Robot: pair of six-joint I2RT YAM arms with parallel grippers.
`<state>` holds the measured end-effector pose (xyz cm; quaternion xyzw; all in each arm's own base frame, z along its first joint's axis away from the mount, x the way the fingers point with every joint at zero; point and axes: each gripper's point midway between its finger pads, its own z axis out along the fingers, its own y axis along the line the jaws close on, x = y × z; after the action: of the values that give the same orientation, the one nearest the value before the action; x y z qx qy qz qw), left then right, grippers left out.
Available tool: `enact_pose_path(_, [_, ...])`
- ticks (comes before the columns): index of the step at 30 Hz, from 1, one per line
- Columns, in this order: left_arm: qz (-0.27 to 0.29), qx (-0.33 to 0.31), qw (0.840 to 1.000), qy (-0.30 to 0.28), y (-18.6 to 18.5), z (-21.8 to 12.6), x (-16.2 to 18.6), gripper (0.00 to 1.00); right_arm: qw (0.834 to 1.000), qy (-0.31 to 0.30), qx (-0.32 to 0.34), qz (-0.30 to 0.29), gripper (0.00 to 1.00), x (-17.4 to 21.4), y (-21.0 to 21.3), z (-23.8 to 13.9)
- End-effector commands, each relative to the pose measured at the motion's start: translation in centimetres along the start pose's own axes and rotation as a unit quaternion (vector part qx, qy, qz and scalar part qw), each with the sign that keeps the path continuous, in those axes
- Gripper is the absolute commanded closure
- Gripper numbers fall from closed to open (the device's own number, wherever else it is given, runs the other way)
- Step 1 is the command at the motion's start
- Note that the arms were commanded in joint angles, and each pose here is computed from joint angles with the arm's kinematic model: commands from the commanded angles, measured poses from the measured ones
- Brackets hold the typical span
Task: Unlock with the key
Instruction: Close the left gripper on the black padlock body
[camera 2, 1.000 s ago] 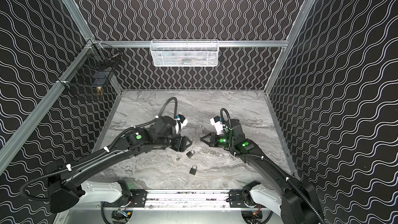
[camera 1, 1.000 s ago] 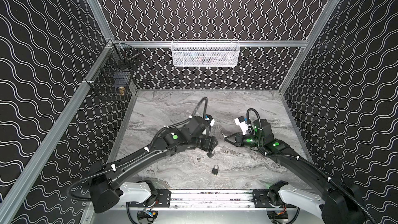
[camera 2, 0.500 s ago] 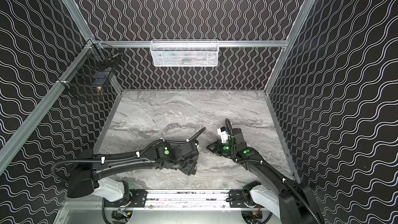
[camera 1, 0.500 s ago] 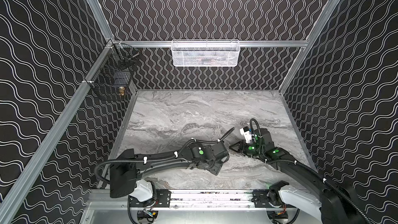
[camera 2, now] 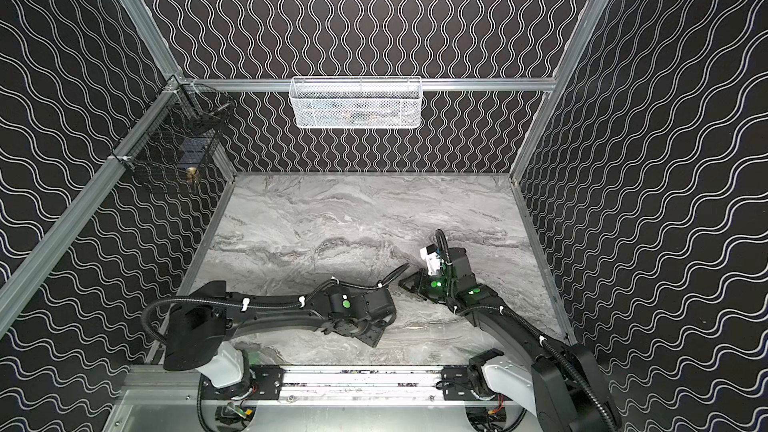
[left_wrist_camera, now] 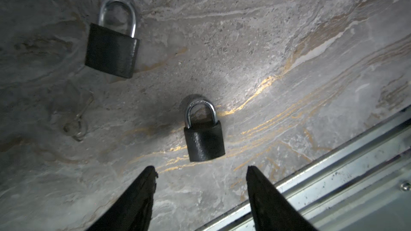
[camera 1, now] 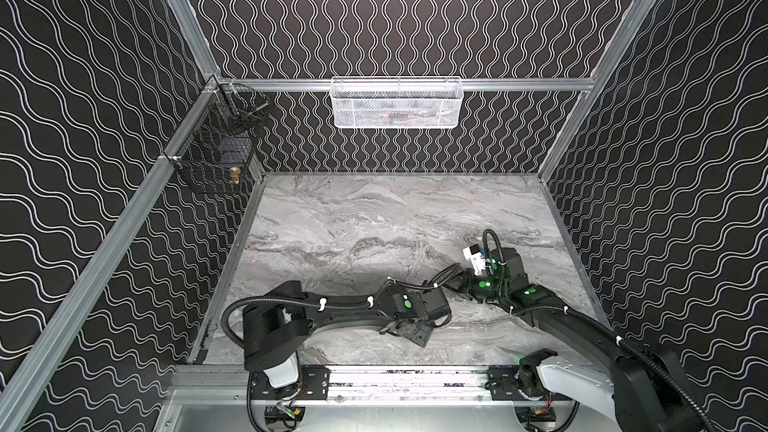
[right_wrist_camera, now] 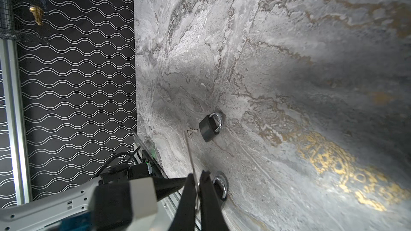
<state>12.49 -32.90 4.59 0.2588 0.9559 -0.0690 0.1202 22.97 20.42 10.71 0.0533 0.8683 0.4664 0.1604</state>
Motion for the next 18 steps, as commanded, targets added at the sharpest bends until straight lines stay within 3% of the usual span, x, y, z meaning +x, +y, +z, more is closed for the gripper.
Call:
enact_pose_path(1, [-0.027,-0.004,1.000,-0.003,-0.6,0.7,-0.3,0.34,1.000,-0.005,-0.019,-0.001,1.00,-0.3,0.6,0.0])
enact_pose_path(7, [-0.048,-0.039,0.998,-0.007,0.6,1.4,0.1,0.36,1.000,-0.007,-0.020,0.001,1.00,-0.1,0.2,-0.1])
enact_pose_path(18, [-0.058,-0.037,0.998,0.003,0.2,2.8,0.4,0.44,0.999,-0.008,-0.030,0.008,1.00,-0.1,-0.3,-0.3])
